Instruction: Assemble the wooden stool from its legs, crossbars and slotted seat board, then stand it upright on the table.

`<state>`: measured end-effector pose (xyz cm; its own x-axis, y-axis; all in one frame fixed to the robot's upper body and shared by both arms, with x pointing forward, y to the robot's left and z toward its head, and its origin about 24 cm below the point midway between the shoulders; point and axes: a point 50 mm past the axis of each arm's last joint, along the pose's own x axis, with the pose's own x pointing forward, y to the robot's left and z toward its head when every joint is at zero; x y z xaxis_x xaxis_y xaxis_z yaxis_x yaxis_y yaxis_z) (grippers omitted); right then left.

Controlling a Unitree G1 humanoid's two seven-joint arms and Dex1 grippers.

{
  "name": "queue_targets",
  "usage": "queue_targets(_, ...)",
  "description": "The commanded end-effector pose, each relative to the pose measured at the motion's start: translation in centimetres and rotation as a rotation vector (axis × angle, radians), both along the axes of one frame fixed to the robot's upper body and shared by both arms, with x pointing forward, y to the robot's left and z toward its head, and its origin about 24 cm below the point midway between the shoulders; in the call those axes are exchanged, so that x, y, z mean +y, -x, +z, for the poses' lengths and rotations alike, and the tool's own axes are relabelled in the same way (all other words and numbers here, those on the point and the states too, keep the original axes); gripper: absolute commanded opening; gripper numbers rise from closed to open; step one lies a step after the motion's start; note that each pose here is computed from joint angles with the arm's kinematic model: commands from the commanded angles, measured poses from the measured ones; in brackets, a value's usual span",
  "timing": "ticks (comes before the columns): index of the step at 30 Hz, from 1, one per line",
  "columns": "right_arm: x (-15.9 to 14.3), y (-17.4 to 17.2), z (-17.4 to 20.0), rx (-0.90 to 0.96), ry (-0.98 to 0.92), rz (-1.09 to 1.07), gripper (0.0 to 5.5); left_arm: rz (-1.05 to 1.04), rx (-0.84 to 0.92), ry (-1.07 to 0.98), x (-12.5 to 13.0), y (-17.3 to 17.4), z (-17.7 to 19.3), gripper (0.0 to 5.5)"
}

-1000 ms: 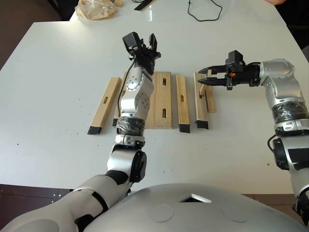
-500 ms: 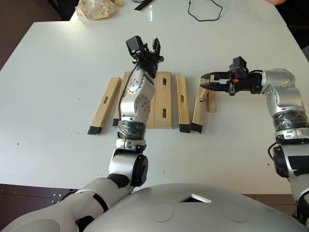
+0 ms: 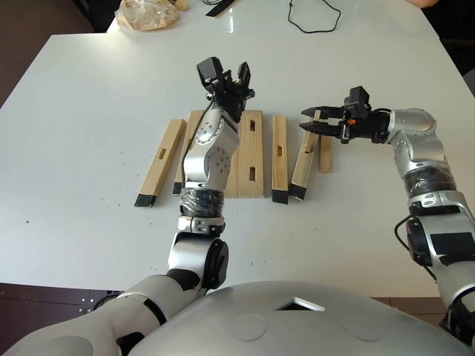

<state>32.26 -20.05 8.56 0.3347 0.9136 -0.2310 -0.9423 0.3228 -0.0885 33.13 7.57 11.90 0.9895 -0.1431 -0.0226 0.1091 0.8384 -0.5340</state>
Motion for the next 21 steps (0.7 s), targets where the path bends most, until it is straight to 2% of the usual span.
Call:
queue_targets(1, -1.3, 0.8, -1.0, 0.031, 0.034, -0.076, 2.15, 0.014, 0.018, 0.033, -0.3, 0.3, -0.3, 2.31)
queue_targets(4, -0.6, 0.8, 1.8, -0.122, 0.020, -0.101, 2.57, 0.039, 0.015, 0.042, -0.1, 0.4, -0.4, 2.31)
queue_targets(8, -0.1, 2.2, 3.6, -0.194, 0.026, -0.123, 3.01, 0.058, 0.024, 0.048, 0.2, 0.6, -0.4, 2.31)
queue_targets(12, 0.3, 3.7, 6.2, -0.243, 0.018, -0.092, 3.01, 0.072, 0.013, 0.045, 0.4, 0.6, -0.4, 2.31)
queue_targets(16, 2.0, 3.0, 10.4, -0.308, -0.192, -0.135, 3.01, 0.077, 0.008, 0.053, 0.6, 0.5, -0.3, 2.31)
queue_targets(18, 2.4, 2.3, 10.6, -0.275, -0.285, -0.200, 3.01, 0.081, 0.006, 0.048, 0.4, 0.2, -0.2, 2.31)
queue_targets(21, 2.9, 1.4, 9.0, -0.220, -0.320, -0.295, 3.01, 0.075, 0.009, 0.053, 0.0, -0.2, -0.2, 2.31)
